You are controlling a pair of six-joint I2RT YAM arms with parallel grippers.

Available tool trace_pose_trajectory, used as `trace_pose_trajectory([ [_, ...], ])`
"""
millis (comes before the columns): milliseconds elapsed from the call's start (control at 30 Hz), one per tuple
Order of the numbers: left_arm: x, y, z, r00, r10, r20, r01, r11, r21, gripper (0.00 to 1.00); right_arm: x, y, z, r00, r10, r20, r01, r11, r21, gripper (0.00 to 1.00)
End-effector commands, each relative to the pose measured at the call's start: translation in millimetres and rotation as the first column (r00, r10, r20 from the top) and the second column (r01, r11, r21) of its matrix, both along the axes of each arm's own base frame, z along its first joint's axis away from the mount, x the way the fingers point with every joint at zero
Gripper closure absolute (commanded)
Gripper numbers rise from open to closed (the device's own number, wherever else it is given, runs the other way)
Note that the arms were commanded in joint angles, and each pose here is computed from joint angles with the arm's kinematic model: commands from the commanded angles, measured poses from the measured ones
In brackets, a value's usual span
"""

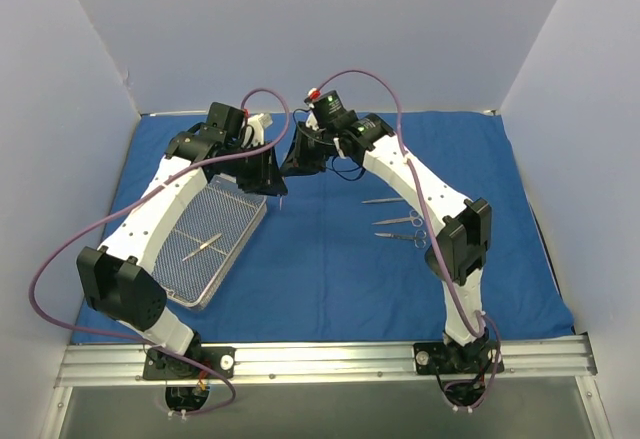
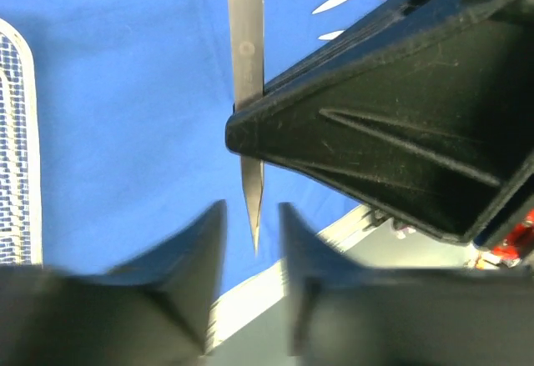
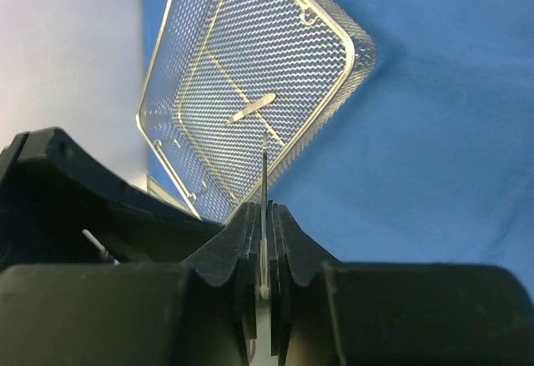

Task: Open and lay out the surgical kit
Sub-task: Place the medical item in the surgical kit.

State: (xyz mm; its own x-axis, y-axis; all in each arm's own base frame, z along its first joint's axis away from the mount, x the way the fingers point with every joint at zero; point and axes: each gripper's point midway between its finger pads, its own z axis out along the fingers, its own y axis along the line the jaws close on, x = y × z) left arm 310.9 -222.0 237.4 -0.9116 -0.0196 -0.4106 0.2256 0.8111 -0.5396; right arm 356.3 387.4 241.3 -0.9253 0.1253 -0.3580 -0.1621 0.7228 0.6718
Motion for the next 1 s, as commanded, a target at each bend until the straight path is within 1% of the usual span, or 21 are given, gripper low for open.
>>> trace_pose_trajectory([
  [0, 10, -4, 24, 0.995, -0.002, 0.102, 0.004, 1.0, -0.02, 0.48, 4, -23, 3, 0.996, -0.081, -0.035, 0.081, 0.997, -0.016, 1.0],
  [33, 12, -1, 24, 0.993, 0.003, 0.114, -0.002, 1.0, -0.009, 0.41, 14, -43, -4, 0.987, -0.147, -0.064, 0.145, 0.989, -0.038, 1.0],
  [67, 13, 4, 23, 0.992, 0.003, 0.123, -0.005, 1.0, 0.017, 0.29, 17, -59, -12, 0.967, -0.228, -0.109, 0.223, 0.973, -0.062, 1.0],
  [100, 17, 11, 25, 0.989, 0.023, 0.148, -0.031, 0.998, 0.052, 0.23, 8, -78, -25, 0.945, -0.281, -0.169, 0.266, 0.958, -0.106, 1.0],
  [133, 19, 15, 25, 0.987, 0.03, 0.16, -0.043, 0.996, 0.074, 0.03, 13, -101, -31, 0.914, -0.353, -0.2, 0.333, 0.934, -0.128, 1.0],
  [167, 19, 22, 23, 0.986, 0.029, 0.167, -0.048, 0.993, 0.111, 0.06, 10, -115, -24, 0.877, -0.428, -0.219, 0.41, 0.903, -0.124, 1.0],
  [200, 24, 30, 24, 0.98, 0.051, 0.19, -0.08, 0.985, 0.15, 0.06, 1, -130, -44, 0.838, -0.478, -0.264, 0.447, 0.878, -0.171, 1.0],
  [267, 26, 41, 22, 0.975, 0.065, 0.212, -0.109, 0.974, 0.199, 0.06, -5, -160, -54, 0.751, -0.585, -0.306, 0.543, 0.811, -0.217, 1.0],
  [300, 27, 47, 26, 0.969, 0.086, 0.231, -0.137, 0.968, 0.213, 0.06, -13, -174, -55, 0.683, -0.655, -0.323, 0.606, 0.755, -0.25, 1.0],
  [367, 31, 62, 24, 0.957, 0.133, 0.257, -0.201, 0.946, 0.256, 0.06, -37, -204, -78, 0.578, -0.739, -0.346, 0.634, 0.674, -0.379, 1.0],
  [400, 29, 66, 29, 0.95, 0.146, 0.275, -0.218, 0.942, 0.254, 0.06, -42, -222, -78, 0.511, -0.803, -0.306, 0.682, 0.596, -0.424, 1.0],
  [467, 29, 70, 28, 0.942, 0.169, 0.29, -0.245, 0.937, 0.25, 0.06, -59, -241, -89, 0.429, -0.856, -0.289, 0.697, 0.517, -0.497, 1.0],
  [500, 26, 72, 34, 0.934, 0.179, 0.308, -0.256, 0.938, 0.233, 0.06, -70, -256, -87, 0.368, -0.884, -0.287, 0.717, 0.467, -0.518, 1.0],
  [533, 24, 73, 35, 0.931, 0.183, 0.317, -0.261, 0.939, 0.224, 0.06, -75, -261, -90, 0.283, -0.907, -0.313, 0.747, 0.413, -0.522, 1.0],
  [567, 23, 72, 31, 0.931, 0.184, 0.315, -0.259, 0.941, 0.216, 0.06, -92, -269, -108, 0.221, -0.917, -0.332, 0.736, 0.38, -0.56, 1.0],
  [633, 20, 74, 33, 0.928, 0.192, 0.32, -0.265, 0.942, 0.205, 0.06, -100, -277, -106, 0.127, -0.919, -0.372, 0.798, 0.318, -0.512, 1.0],
  [667, 18, 75, 29, 0.931, 0.192, 0.31, -0.263, 0.942, 0.206, 0.06, -111, -281, -113, 0.066, -0.92, -0.385, 0.82, 0.27, -0.504, 1.0],
  [767, 18, 78, 24, 0.936, 0.202, 0.287, -0.267, 0.941, 0.209, 0.06, -132, -288, -132, -0.013, -0.921, -0.389, 0.809, 0.219, -0.545, 1.0],
  [833, 19, 79, 20, 0.943, 0.201, 0.266, -0.258, 0.945, 0.199, 0.06, -139, -296, -143, -0.042, -0.923, -0.382, 0.792, 0.202, -0.576, 1.0],
  [867, 18, 80, 18, 0.945, 0.201, 0.257, -0.255, 0.946, 0.201, 0.06, -135, -296, -146, -0.014, -0.921, -0.39, 0.797, 0.225, -0.561, 1.0],
  [967, 21, 82, 19, 0.945, 0.202, 0.257, -0.255, 0.947, 0.195, 0.06, -134, -303, -168, -0.01, -0.931, -0.364, 0.754, 0.232, -0.615, 1.0],
])
